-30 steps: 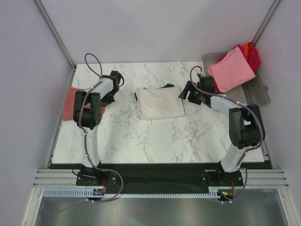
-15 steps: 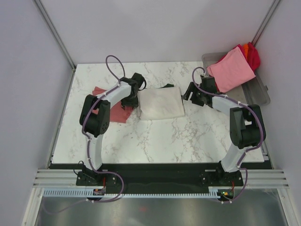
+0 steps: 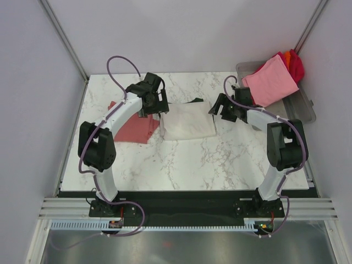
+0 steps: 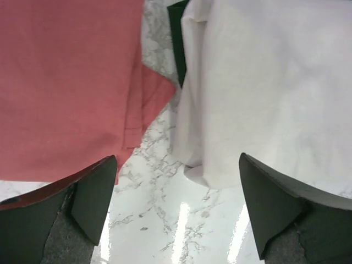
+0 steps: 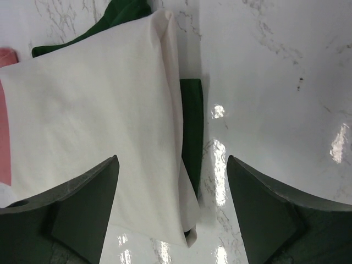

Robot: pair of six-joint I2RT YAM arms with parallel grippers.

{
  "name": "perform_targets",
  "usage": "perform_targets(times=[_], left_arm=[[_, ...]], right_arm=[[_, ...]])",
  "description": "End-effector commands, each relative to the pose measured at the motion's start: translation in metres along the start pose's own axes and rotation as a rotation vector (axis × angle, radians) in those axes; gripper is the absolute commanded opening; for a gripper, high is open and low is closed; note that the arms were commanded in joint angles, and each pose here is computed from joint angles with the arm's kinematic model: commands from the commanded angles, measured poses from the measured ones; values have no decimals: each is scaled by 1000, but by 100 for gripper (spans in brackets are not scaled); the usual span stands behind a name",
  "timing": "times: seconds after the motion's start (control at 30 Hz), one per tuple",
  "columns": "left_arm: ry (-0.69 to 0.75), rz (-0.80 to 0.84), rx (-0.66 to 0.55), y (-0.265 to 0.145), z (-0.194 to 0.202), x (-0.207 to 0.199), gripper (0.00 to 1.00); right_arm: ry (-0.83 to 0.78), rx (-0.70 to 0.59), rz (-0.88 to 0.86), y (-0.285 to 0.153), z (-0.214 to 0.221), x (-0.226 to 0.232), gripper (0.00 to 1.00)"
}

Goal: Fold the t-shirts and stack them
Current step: Neatly place the folded tshirt to the corner

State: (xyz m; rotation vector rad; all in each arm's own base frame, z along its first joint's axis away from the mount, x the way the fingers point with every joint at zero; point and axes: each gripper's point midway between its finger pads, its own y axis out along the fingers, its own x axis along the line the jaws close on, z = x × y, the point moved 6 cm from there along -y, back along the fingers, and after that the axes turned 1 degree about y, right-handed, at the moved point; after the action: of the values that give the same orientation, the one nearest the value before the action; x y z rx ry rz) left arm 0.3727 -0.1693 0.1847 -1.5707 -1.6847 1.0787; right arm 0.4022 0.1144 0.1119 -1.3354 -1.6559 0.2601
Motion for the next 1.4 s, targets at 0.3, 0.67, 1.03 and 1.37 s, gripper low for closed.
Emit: perform_targets(times=[0.3,0.67,1.03,1.37], left_arm=[[-38,215,-3,57,-23,-37,99],[-69,282,35,89,-24,-38,94],[-67,259,60,115,-18,-32,82],[-83,249,61,129,-25,-23,67]], right_arm=[[48,52,-25,46,-12,-1,79],[10,93,18,78,-17,1,74],[-73,115,126,94,-13,8,63],[-66,128,139,111,-10,11,57]])
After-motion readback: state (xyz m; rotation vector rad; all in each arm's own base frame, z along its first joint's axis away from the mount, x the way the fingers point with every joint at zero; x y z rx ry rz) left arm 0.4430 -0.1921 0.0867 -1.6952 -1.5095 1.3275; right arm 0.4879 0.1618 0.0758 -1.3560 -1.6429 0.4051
